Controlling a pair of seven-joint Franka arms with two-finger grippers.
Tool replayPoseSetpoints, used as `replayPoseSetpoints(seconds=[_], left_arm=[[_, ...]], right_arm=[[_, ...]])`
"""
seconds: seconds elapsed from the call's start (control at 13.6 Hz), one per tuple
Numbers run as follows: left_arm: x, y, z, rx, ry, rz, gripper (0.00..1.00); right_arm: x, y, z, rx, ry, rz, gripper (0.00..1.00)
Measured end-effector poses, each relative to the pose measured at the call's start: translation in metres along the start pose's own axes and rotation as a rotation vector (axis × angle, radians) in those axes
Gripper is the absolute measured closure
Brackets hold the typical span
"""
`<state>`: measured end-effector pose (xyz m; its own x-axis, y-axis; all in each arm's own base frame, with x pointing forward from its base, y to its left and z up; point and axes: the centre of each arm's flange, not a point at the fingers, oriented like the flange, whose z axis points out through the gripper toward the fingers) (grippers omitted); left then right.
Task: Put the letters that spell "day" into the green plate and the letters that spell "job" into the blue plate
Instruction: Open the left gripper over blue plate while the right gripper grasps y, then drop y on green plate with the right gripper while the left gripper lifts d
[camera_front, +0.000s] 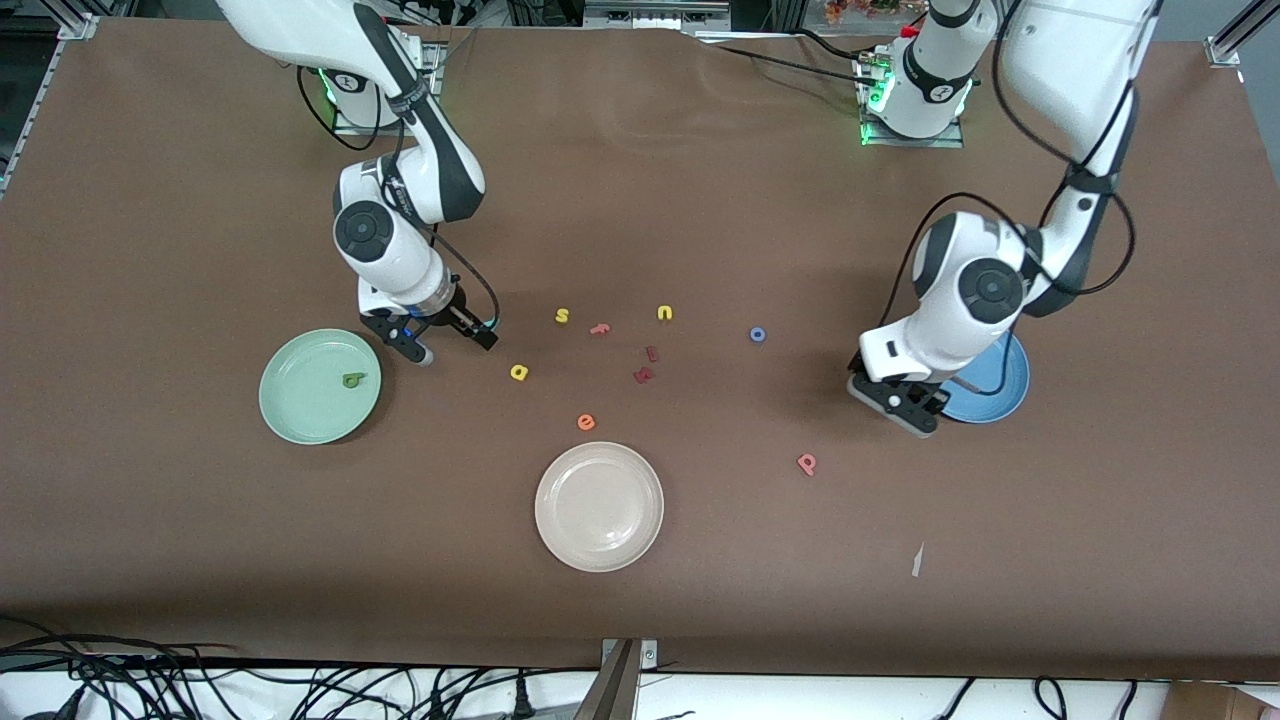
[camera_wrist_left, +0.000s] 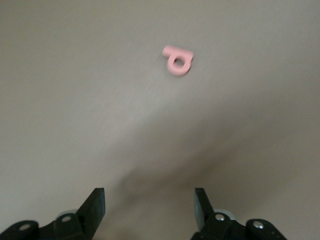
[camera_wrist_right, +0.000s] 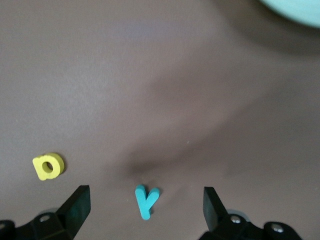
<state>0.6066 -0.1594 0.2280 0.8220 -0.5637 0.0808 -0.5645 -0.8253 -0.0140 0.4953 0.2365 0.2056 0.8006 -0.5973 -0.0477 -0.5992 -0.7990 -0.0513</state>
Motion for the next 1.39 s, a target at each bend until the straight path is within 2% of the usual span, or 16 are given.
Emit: replayPoseSetpoints(seconds=[0.37, 0.51, 0.66, 0.73, 0.81, 0.88, 1.17, 1.39], left_arm=[[0.062, 0.02, 0.008, -0.019, 0.082, -0.003, 0.2], [0.071, 0.028, 0.017, -0.021, 0.084, -0.009, 0.2], [0.073, 0.036, 0.03, -0.024, 0.08, -0.026, 0.2], [0.072, 0.036, 0.037, -0.026, 0.073, -0.032, 0.2], [0.071, 0.036, 0.043, -0.025, 0.07, -0.035, 0.2], [0.071, 0.035, 0.047, -0.023, 0.075, -0.036, 0.2], [0.073, 0.038, 0.055, -0.02, 0.085, -0.032, 0.22], [0.08, 0.033, 0.057, -0.007, 0.105, -0.034, 0.21]], right_arm=[[-0.02, 0.004, 0.019, 0.012, 0.02, 0.008, 0.02], [-0.025, 0.004, 0.026, 0.004, 0.02, 0.0, 0.04], [-0.028, 0.004, 0.033, -0.004, 0.018, -0.002, 0.07], [-0.028, 0.005, 0.036, -0.005, 0.019, -0.002, 0.13], [-0.028, 0.005, 0.039, -0.003, 0.022, -0.002, 0.14], [-0.028, 0.005, 0.039, -0.001, 0.024, -0.003, 0.23], [-0.028, -0.001, 0.031, 0.021, 0.034, -0.006, 0.72], [-0.028, -0.002, 0.03, 0.023, 0.035, -0.005, 0.75]])
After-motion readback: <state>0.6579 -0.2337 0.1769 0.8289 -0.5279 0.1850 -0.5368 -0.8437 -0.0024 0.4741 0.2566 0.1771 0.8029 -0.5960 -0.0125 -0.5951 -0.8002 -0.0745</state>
